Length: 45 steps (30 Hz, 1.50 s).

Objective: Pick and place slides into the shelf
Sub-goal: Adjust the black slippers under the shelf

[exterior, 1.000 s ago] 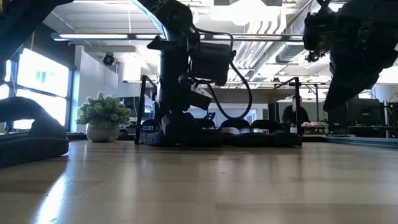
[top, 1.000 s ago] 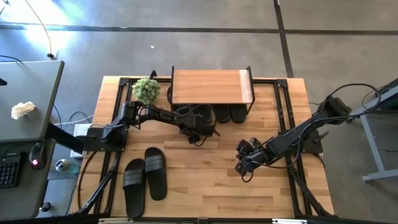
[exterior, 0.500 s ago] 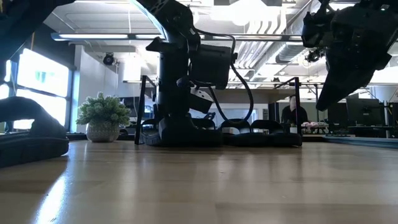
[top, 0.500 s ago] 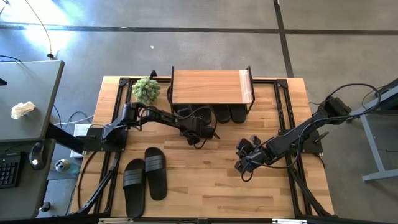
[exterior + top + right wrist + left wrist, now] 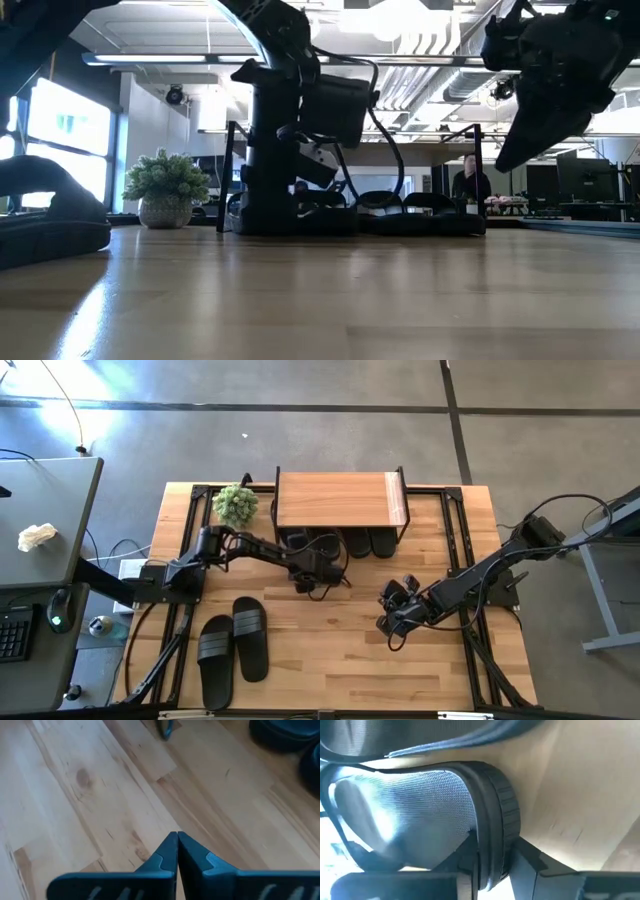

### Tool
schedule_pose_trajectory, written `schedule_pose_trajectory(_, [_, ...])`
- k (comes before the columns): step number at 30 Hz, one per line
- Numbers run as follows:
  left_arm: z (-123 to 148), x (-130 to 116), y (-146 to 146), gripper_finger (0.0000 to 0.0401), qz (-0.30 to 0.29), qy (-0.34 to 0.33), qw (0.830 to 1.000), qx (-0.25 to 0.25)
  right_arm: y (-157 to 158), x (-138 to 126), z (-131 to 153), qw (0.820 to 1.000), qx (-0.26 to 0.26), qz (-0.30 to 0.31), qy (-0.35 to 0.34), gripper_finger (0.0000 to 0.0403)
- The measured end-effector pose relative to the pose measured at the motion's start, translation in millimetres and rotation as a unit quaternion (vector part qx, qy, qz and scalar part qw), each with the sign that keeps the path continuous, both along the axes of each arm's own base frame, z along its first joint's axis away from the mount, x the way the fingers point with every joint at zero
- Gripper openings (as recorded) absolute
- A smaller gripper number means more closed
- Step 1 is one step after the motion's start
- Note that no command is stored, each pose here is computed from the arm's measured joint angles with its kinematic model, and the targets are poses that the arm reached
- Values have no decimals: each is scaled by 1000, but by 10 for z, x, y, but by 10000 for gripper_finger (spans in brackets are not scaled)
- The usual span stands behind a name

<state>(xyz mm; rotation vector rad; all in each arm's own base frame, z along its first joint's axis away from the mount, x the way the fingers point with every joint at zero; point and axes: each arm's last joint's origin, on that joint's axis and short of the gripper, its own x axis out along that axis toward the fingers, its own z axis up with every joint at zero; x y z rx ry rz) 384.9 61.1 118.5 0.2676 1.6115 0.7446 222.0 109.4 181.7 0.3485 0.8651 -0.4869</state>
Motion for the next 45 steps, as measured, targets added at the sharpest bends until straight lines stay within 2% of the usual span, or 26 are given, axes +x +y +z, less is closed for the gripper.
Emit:
schedule_pose_trajectory(15, [14,-17,-191,49,-61,51,997,24,-4,4,6,1000,-18,3,-6,1])
schedule_pose_trajectory(23, [19,9,-298,46,-113,73,990,38,-12,10,13,999,-39,4,-13,1])
schedule_pose_trajectory(28, [8,3,-238,45,-112,74,990,35,-12,9,12,999,-41,4,-13,0])
schedule_pose_trajectory(35, [-120,-135,-197,46,-128,119,984,38,-8,14,14,998,-50,22,-9,0])
schedule_pose_trajectory(45, [-148,-156,-218,46,-129,115,984,41,-9,14,14,997,-62,36,-4,0])
